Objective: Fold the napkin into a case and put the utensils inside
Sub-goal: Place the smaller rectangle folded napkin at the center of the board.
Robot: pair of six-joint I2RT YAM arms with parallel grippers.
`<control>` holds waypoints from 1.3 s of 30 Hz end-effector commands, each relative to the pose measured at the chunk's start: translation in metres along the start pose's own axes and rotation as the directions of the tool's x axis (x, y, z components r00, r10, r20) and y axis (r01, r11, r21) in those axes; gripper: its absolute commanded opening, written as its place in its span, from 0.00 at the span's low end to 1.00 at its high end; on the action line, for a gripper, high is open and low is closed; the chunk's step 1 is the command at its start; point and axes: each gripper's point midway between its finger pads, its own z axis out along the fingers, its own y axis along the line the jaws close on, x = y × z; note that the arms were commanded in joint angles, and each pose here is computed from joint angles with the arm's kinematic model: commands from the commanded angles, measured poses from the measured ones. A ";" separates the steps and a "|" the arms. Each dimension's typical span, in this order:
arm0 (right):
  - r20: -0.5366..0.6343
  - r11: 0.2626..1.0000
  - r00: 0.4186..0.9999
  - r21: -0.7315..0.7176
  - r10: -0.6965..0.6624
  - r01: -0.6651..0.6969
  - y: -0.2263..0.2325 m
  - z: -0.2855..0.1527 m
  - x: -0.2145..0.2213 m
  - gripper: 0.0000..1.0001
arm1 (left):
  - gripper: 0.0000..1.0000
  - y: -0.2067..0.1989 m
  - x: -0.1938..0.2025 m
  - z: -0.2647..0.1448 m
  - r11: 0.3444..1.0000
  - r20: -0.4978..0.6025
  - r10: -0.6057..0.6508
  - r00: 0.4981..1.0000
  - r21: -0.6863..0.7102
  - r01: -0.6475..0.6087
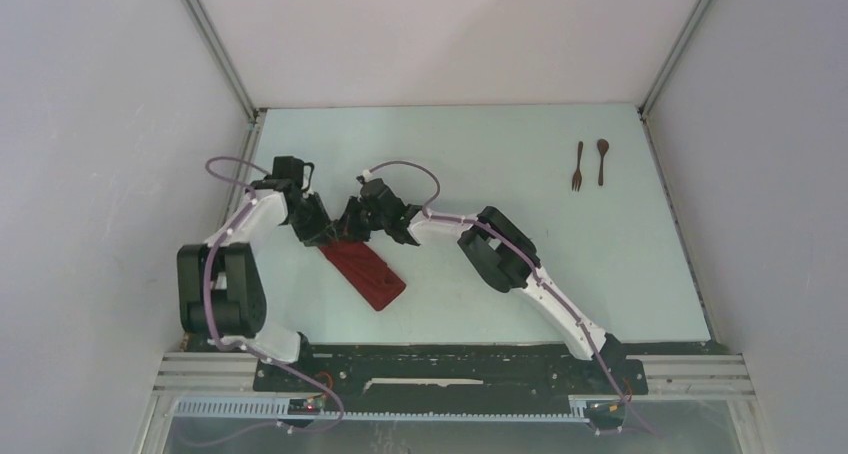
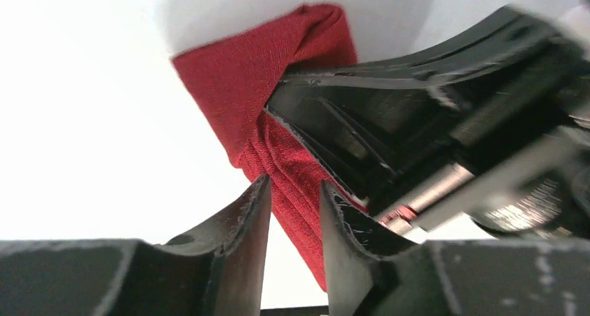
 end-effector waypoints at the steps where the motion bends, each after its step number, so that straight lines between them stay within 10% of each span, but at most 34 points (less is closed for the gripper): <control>1: -0.041 0.996 0.999 0.093 0.020 -0.016 -0.028 0.007 0.027 0.03 | 0.39 0.010 -0.044 -0.037 0.992 0.235 0.075 0.969 -0.116 -0.048; 19: -0.030 0.999 0.999 0.039 0.018 -0.017 -0.019 -0.002 0.020 0.02 | 0.13 0.023 -0.042 0.005 0.945 0.059 0.136 0.989 -0.307 -0.112; 24: -0.036 0.999 0.999 0.031 0.010 -0.009 -0.016 -0.002 0.021 0.02 | 0.20 0.025 -0.047 -0.001 0.939 0.076 0.147 0.986 -0.325 -0.115; 30: -0.040 1.000 0.999 0.023 0.001 0.000 -0.013 -0.001 0.025 0.02 | 0.01 0.018 -0.050 -0.001 0.943 0.078 0.161 0.984 -0.306 -0.130; 39: -0.081 0.995 0.992 -0.024 -0.095 0.093 -0.002 0.001 0.043 0.02 | 0.00 -0.024 -0.024 -0.005 0.970 0.019 0.227 0.974 -0.095 -0.225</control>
